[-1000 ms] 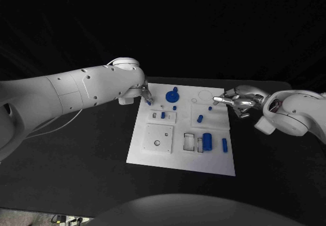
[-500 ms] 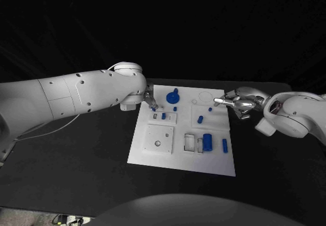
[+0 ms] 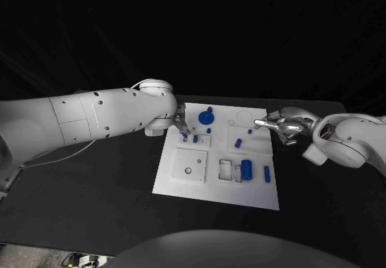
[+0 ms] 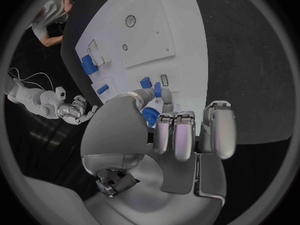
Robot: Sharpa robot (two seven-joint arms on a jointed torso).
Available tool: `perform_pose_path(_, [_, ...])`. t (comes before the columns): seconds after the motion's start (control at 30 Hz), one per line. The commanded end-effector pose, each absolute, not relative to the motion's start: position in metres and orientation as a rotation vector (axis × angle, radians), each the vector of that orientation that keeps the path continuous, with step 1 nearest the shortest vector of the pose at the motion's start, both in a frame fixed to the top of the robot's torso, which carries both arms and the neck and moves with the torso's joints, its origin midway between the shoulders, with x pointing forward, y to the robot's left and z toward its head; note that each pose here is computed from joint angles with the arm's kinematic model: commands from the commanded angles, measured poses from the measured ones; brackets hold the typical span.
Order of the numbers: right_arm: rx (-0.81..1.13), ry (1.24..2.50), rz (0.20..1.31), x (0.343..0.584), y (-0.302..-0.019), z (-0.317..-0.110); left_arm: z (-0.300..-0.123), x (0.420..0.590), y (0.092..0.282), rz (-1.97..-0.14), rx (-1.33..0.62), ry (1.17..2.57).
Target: Assemble the parts on the task board
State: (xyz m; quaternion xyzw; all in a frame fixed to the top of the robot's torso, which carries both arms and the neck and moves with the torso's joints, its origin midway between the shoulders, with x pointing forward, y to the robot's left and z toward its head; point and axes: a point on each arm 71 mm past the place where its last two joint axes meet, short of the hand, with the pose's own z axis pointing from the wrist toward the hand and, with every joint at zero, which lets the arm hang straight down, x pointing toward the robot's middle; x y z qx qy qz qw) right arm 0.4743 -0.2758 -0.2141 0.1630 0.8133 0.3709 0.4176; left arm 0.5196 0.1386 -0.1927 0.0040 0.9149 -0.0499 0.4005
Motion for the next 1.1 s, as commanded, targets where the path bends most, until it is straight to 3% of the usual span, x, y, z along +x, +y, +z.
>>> perform_pose_path(0.03, [0.400,2.037,0.942,0.4734,-0.2748,-0.2147,-0.1946,0.5180,0.1422,-0.019,-0.008,2.324])
perform_pose_path(1.1, [0.394,2.005,0.968,0.4729,-0.2731,-0.2136,-0.2035,0.5216,0.1404,0.036,0.009,2.330])
